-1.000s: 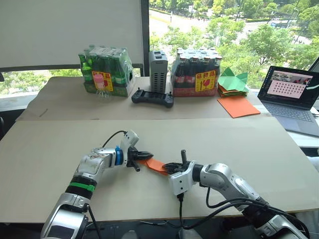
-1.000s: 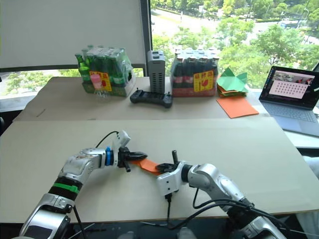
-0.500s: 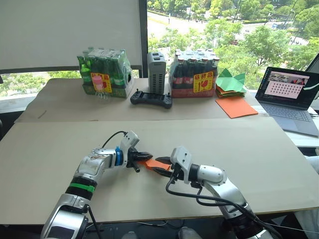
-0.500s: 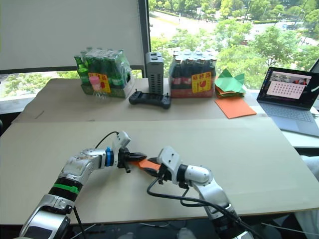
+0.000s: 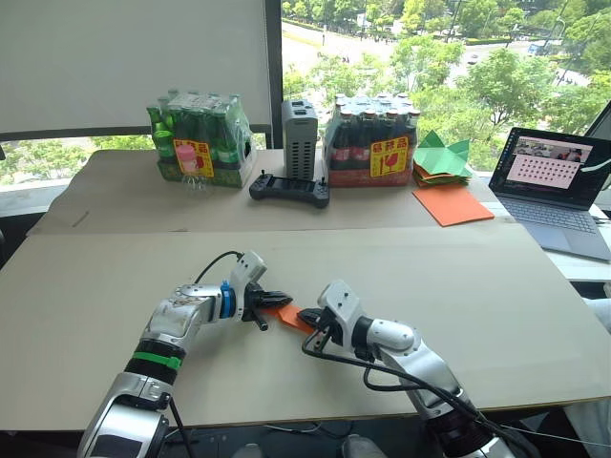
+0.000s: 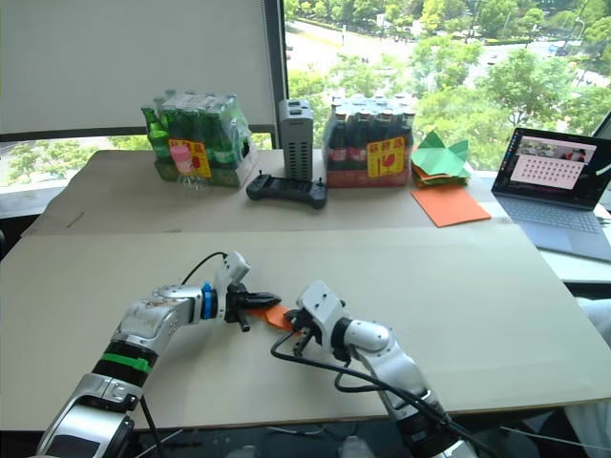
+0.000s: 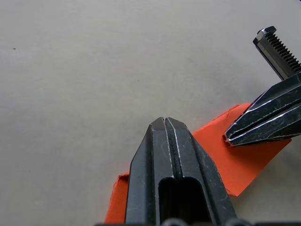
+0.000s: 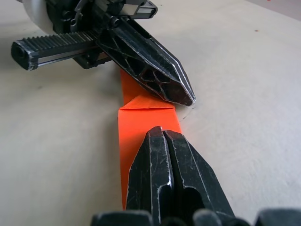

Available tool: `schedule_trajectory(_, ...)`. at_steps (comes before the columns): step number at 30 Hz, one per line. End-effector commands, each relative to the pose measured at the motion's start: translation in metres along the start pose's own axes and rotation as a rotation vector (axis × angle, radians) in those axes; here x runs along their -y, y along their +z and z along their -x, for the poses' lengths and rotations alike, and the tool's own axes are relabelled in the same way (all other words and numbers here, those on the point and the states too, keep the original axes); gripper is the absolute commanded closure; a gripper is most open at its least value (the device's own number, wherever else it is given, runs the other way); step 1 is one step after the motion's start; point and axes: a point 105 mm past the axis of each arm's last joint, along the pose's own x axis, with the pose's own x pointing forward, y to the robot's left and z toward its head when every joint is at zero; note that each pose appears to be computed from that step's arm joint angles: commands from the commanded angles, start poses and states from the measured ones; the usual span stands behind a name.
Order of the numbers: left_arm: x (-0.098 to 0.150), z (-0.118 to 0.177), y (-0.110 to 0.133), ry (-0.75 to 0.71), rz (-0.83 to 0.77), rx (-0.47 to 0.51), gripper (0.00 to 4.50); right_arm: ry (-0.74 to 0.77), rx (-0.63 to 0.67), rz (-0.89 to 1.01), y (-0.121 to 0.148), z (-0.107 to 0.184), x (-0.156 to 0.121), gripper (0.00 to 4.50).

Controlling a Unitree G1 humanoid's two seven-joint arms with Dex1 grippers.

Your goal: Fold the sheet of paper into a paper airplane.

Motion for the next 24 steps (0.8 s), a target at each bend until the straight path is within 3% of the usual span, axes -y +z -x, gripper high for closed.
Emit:
schedule_trajectory(1,0.004,-0.002,-0.004,-0.003,-0.002,-0.012,4.50,-0.054,0.031,-0.001,0.012,-0.001,0.008,4.47)
schedule_trajectory(15,0.010,-0.002,-0.006,-0.014,-0.010,-0.010,4.50,-0.010,-0.170,0.030,-0.034,0.017,-0.003,4.47)
schedule_trajectory(24,0.014,-0.004,-0.002,-0.032,-0.009,0.006,4.50,-0.079,-0.197,0.004,-0.042,0.023,0.012,4.47)
